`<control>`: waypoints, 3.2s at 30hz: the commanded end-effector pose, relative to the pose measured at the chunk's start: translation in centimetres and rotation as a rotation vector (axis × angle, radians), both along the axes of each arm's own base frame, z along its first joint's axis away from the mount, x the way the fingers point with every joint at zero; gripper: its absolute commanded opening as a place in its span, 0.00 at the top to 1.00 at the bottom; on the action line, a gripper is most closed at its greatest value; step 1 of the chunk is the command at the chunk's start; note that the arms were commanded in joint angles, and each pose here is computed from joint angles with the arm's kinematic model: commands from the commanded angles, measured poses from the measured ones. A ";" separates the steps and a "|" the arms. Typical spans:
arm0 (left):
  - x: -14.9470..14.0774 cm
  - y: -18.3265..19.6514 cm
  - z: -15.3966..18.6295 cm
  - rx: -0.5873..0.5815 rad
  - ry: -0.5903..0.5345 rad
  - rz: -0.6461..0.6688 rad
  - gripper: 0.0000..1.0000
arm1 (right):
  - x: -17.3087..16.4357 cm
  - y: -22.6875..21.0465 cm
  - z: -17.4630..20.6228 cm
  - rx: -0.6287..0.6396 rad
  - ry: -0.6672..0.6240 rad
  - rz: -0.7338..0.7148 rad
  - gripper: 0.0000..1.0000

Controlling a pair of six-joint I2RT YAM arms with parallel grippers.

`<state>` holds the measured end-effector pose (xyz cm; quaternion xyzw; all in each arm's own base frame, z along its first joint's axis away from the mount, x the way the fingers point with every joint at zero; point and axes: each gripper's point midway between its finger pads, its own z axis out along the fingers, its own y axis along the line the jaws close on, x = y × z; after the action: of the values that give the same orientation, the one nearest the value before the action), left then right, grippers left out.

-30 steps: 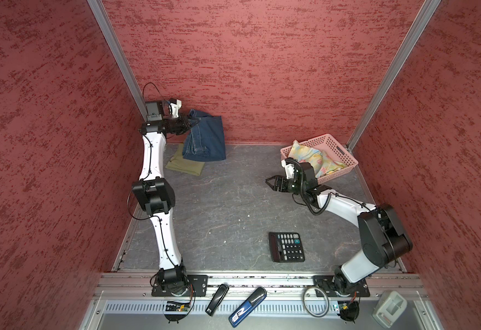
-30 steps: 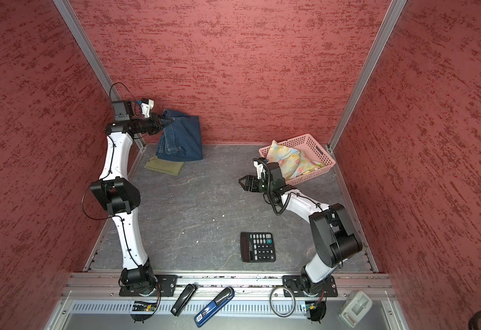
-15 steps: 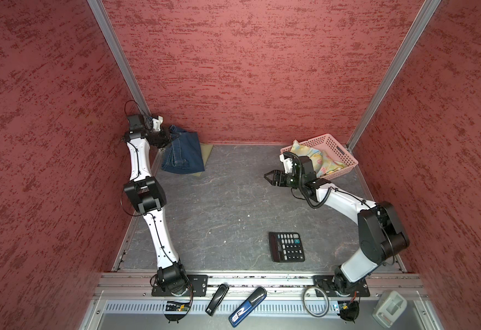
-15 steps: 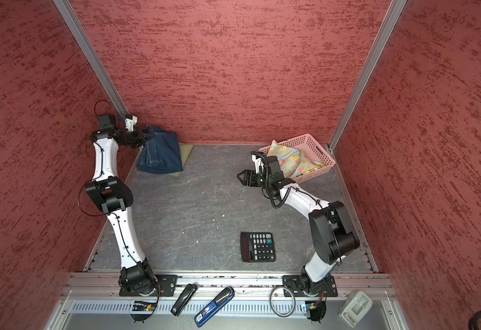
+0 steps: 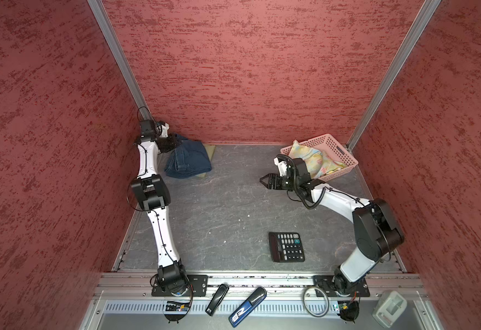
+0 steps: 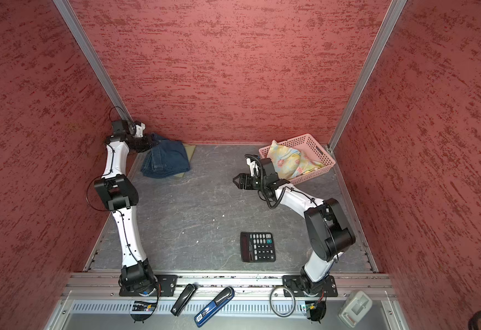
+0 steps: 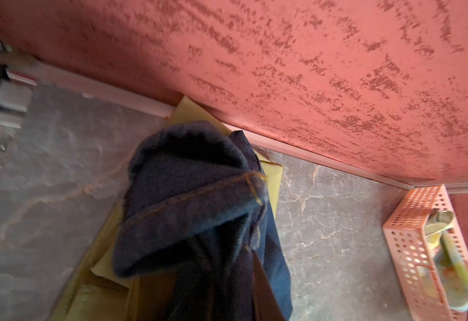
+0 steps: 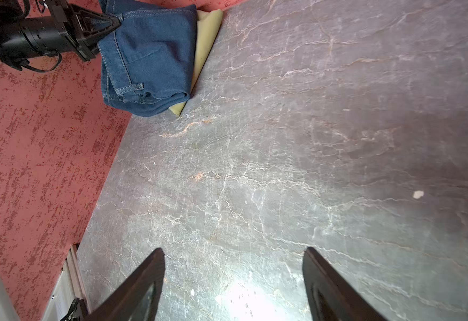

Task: Fold and stack skirts
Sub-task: Place the skirt on the skirt, then pick up the skirt from the basket, then place the skirt at the center of the table.

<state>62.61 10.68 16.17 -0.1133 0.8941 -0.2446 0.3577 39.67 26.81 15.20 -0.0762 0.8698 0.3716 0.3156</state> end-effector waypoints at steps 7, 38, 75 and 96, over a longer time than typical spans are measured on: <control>1.7 3.7 3.4 0.160 -0.096 0.178 0.13 | 1.0 -0.5 1.2 -0.066 -0.071 -0.039 0.18; -13.9 -30.5 11.6 0.127 -0.355 -0.350 0.00 | 14.4 -31.0 1.9 -0.325 0.071 -0.837 0.08; -21.7 -26.5 10.4 -0.078 -0.259 -0.158 0.00 | 4.8 -7.6 37.0 -0.105 -0.735 -0.357 1.00; -26.8 -15.3 11.5 -0.077 -0.257 0.139 0.00 | -4.8 -1.1 17.8 -0.043 -0.339 -0.047 1.00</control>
<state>36.13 -5.08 27.59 -0.1502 0.8185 -0.2704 0.4841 37.71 25.54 35.30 -0.1288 0.8149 0.2687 0.4972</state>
